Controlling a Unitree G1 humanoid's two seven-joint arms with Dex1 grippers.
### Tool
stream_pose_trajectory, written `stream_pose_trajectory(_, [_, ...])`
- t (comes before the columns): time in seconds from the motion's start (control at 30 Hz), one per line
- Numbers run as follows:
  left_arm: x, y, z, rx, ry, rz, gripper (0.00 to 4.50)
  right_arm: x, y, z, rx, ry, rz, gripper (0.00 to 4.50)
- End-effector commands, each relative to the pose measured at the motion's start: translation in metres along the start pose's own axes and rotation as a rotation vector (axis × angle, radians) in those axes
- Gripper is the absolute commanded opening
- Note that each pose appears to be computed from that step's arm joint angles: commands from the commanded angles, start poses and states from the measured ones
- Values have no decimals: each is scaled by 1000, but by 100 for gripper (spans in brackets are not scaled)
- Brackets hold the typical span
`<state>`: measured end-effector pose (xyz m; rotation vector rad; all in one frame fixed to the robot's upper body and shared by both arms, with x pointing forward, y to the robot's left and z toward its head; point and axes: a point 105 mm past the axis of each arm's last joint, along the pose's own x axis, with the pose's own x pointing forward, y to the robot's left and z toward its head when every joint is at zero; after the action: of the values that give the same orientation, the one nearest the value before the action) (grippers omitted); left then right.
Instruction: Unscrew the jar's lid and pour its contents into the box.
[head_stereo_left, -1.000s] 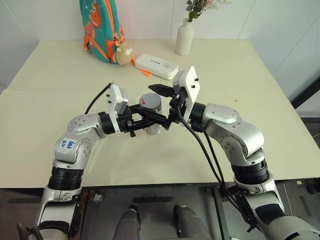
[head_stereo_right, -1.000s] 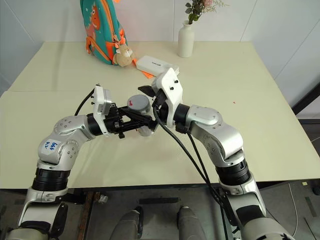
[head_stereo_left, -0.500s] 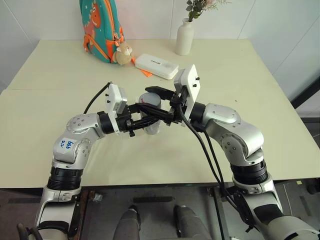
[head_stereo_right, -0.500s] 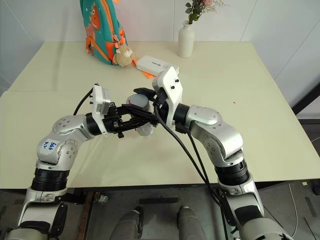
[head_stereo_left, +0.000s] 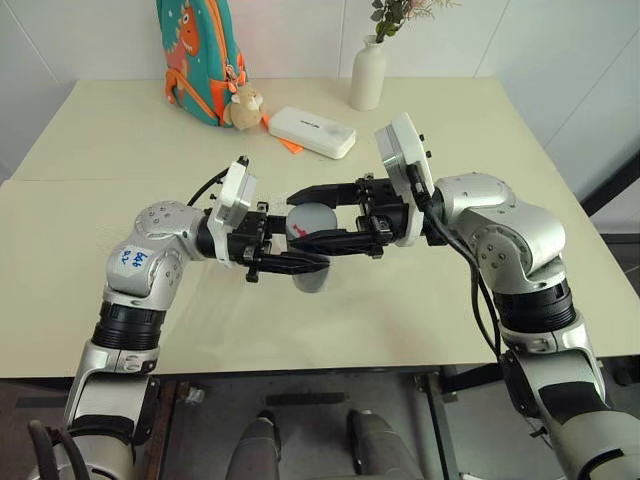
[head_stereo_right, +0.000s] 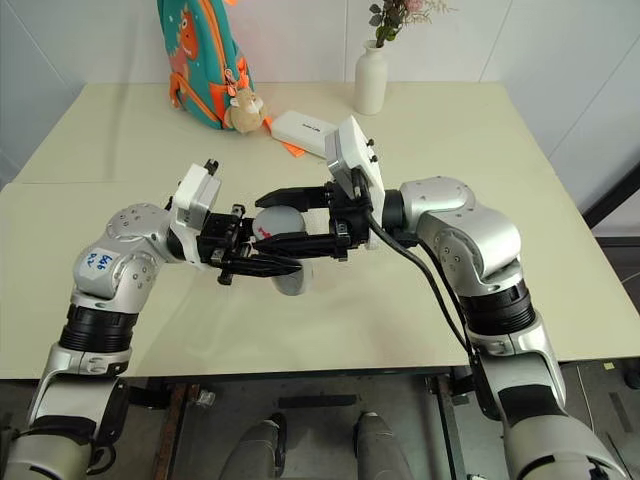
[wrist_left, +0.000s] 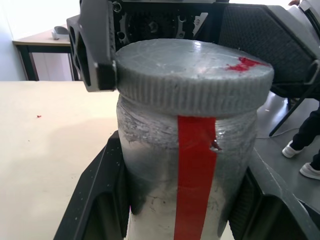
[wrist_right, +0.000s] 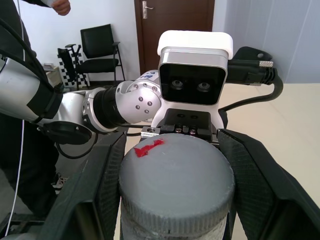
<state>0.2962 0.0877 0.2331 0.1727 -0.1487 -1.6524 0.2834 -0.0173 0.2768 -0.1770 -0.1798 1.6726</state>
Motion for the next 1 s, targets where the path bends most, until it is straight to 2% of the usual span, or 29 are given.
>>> stream_pose_trajectory(0.03, [-24,8,17,51,-51,97,199,-10,3,6,-30,-7,15,256])
stream_pose_trajectory(0.17, [-25,6,15,52,-47,104,199,-10,1,8,-48,-27,-4,256])
stream_pose_trajectory(0.33, [-29,7,18,61,-37,117,199,-10,0,12,-48,-34,-5,430])
stream_pose_trajectory(0.37, [-31,7,18,60,-33,119,199,-12,-3,14,-69,-31,-18,446])
stream_pose_trajectory(0.6, [-39,9,14,57,-9,158,199,-19,-19,27,-163,-33,-114,446])
stream_pose_trajectory(0.87, [-35,10,9,56,-5,166,199,15,-8,22,-150,-37,-100,446])
stream_pose_trajectory(1.0, [-33,10,9,56,-6,165,199,29,-13,22,-152,-41,-138,446])
